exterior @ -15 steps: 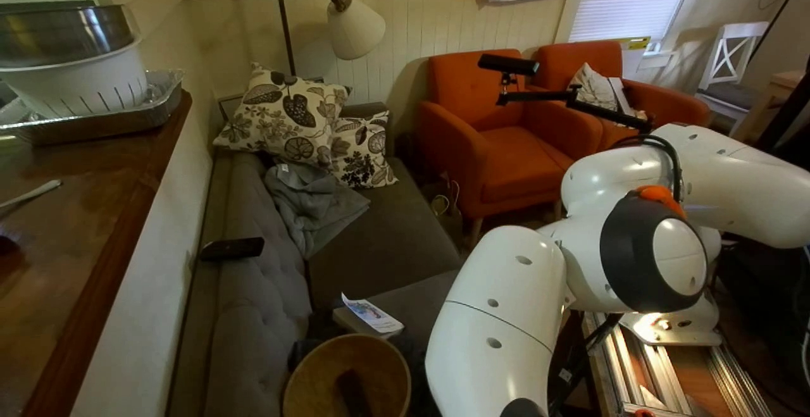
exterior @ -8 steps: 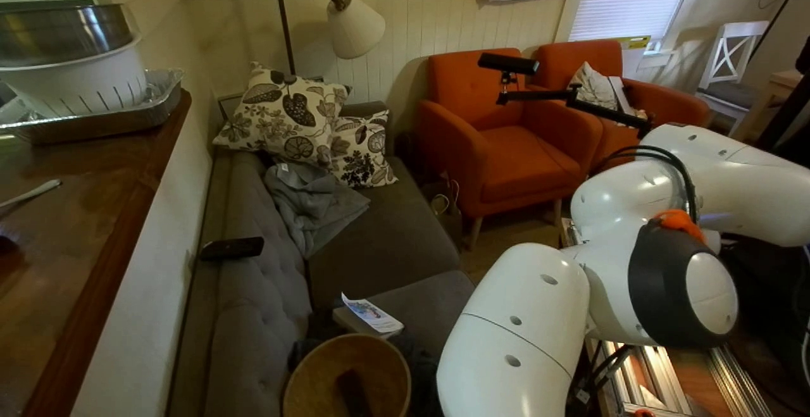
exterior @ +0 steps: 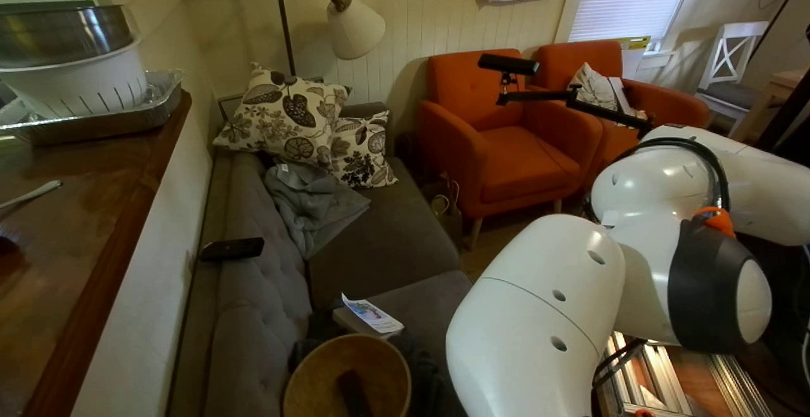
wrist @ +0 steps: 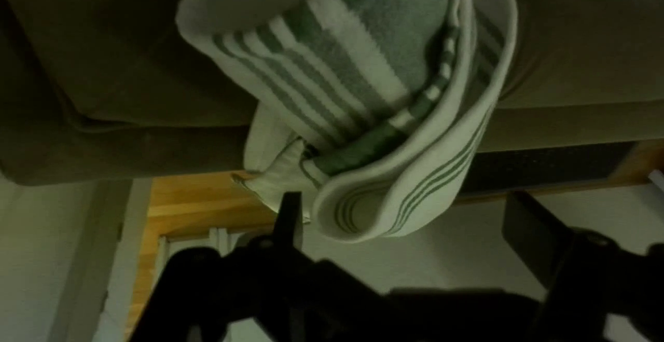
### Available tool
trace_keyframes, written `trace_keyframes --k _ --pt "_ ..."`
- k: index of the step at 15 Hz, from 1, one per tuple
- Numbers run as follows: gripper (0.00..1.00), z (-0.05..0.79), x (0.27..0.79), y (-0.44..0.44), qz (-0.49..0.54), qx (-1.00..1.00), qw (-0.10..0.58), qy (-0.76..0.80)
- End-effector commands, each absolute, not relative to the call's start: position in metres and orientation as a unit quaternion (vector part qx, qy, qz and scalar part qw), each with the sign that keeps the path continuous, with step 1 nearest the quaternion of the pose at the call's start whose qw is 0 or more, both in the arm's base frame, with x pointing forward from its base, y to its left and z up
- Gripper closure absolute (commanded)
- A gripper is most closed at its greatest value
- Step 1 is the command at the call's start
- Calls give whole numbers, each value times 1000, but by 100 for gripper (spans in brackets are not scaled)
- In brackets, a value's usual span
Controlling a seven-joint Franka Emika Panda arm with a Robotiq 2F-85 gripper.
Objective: Put the striped towel on the armrest then put the remote from the bowl on top of the book.
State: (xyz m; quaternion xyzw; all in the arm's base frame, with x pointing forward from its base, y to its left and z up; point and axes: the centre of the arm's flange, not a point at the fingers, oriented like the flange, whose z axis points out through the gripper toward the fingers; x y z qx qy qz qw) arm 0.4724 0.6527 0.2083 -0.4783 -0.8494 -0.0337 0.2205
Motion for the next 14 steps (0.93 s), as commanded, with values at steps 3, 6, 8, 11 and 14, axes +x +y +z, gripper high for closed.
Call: trace_keyframes --k 3,6,8,11,14 --pt "0 235 460 631 -27 -592 136 -794" --pt "0 235 452 617 -15 -653 111 -749" --pt "0 237 443 607 -7 -693 97 -715" --pt "0 229 486 648 -12 -702 113 -703" --pt "0 232 485 648 -12 -724 105 -682"
